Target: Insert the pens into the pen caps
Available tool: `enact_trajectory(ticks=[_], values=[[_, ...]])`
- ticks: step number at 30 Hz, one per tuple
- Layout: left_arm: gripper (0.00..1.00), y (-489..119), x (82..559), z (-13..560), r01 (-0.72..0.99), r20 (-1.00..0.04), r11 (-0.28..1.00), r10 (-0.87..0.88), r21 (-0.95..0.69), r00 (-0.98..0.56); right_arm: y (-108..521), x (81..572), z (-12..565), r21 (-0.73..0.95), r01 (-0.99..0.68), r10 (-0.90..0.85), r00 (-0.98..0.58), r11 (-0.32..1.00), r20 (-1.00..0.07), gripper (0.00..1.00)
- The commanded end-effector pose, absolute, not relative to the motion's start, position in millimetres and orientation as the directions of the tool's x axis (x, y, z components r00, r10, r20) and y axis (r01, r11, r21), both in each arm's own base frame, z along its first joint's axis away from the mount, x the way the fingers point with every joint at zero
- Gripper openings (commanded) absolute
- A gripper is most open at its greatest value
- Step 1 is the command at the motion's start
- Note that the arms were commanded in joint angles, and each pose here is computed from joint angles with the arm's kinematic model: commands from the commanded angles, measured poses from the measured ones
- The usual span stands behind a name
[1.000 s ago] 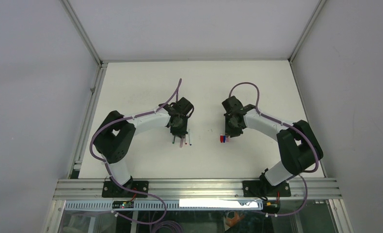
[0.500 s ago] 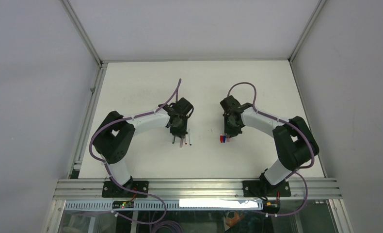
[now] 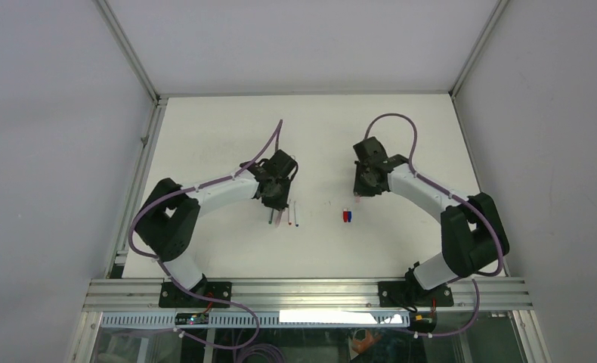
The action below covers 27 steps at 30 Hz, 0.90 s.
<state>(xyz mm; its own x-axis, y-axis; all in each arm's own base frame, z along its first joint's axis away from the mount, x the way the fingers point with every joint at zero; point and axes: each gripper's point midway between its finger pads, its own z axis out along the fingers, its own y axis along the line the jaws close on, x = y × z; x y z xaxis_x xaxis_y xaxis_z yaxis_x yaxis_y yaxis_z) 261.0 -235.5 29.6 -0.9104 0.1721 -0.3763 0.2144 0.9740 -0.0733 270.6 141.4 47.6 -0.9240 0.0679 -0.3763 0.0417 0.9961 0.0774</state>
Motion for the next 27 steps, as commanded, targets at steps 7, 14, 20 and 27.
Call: enact_trajectory(ticks=[7, 14, 20, 27], values=[[0.00, -256.8, 290.8, 121.3, 0.406, -0.681, 0.897, 0.186, -0.177, -0.708, 197.4, 376.8, 150.9, 0.433, 0.002, 0.327, -0.656, 0.902, -0.680, 0.00], [0.00, -294.2, 281.0, 166.4, 0.578, -0.810, 0.744, 0.086, -0.336, -0.580, 236.0, 390.1, 217.7, 0.611, -0.192, 0.439, -0.537, 0.768, -0.720, 0.00], [0.00, -315.7, 283.1, 194.8, 0.641, -0.854, 0.649, -0.024, -0.409, -0.520, 260.0, 368.9, 255.7, 0.637, -0.335, 0.430, -0.518, 0.694, -0.740, 0.00], [0.00, -316.7, 286.7, 208.1, 0.646, -0.871, 0.642, -0.071, -0.413, -0.487, 274.6, 342.6, 264.3, 0.641, -0.411, 0.402, -0.530, 0.649, -0.747, 0.00]])
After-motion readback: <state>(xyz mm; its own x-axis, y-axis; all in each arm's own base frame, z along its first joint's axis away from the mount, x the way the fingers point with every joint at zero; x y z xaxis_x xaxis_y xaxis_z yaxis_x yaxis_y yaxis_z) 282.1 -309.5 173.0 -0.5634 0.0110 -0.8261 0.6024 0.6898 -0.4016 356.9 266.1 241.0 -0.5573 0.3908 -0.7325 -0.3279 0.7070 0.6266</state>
